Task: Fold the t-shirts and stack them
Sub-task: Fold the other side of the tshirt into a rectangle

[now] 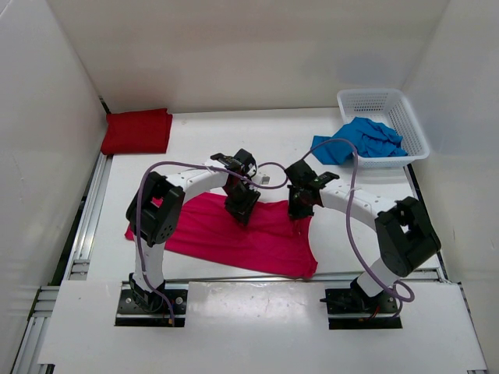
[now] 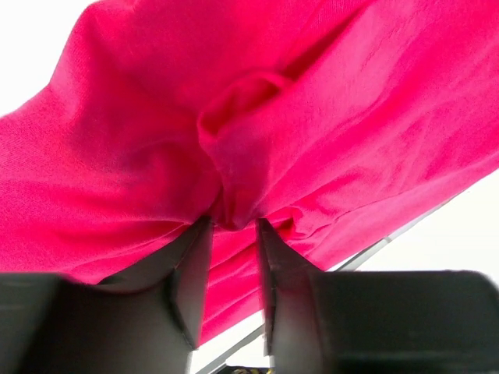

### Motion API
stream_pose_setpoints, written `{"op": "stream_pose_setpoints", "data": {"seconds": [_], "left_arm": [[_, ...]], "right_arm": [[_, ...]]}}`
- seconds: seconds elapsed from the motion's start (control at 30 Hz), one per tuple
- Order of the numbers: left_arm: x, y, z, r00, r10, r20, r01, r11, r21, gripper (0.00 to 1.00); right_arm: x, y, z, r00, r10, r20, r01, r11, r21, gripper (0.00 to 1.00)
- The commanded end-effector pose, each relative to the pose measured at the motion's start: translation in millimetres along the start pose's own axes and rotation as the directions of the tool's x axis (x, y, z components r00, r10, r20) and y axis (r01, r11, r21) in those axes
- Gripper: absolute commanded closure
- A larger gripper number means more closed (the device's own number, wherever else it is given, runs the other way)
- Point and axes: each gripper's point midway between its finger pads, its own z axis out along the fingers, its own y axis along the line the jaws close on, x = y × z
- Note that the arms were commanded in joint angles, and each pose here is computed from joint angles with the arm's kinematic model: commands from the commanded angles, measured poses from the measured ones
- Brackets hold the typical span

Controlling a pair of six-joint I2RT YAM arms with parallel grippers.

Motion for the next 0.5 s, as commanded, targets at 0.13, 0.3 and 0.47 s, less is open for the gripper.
{"op": "stream_pose_setpoints", "data": {"seconds": [0.13,0.3,0.47], "left_arm": [[-18.1,1.4,-31.8,0.995,0.003,0.102,-0.003,1.000,0.003,0.45],[-20.6,14.5,-66.4,0.985,-0.050,0.164,0.049,0.999,0.011,0.38],[-12.8,88.9,-105.6,0.950,-0.157,0.270,0.209,0.962,-0.177,0.33]], "right_arm": [[-15.8,-16.0,2.2,0.997,0.056,0.046,-0.059,0.997,0.056,0.74],[-38.7,-10.9,-22.2,0.991,0.046,0.128,-0.050,0.998,0.032,0.59],[-41.0,-28.9,-27.3,0.991,0.100,0.093,-0.109,0.990,0.091,0.43]]}}
